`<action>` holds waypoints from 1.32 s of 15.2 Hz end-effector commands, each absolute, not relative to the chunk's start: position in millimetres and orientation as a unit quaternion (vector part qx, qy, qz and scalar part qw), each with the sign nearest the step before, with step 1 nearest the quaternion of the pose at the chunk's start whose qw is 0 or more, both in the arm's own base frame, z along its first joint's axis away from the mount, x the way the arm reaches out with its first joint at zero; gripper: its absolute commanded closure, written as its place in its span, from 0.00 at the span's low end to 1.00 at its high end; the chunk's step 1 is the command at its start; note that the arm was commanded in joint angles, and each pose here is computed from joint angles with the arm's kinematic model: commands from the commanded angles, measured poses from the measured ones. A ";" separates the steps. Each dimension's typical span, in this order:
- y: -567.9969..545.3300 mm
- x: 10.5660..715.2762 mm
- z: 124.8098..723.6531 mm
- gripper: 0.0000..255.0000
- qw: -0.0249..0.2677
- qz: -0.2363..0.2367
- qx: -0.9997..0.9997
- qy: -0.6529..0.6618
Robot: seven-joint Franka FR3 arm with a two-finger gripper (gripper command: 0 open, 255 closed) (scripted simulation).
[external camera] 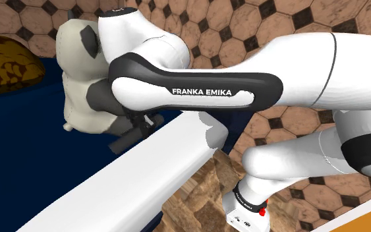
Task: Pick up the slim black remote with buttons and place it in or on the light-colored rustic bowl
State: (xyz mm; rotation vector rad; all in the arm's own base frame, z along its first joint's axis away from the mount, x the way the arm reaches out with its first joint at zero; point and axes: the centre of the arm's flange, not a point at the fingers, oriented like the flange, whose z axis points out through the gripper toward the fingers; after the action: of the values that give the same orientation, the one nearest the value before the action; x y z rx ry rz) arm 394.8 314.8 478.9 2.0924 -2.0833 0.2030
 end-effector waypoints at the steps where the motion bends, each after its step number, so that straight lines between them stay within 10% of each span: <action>1: 299.5 404.9 480.4 1.00 0.091 0.068 0.704 -0.701; 20: 88.6 540.5 473.0 1.00 0.091 0.068 0.704 -0.701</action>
State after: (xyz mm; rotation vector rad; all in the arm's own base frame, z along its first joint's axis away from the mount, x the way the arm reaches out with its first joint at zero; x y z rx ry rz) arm 531.9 102.5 472.3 2.0912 -2.0807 0.1953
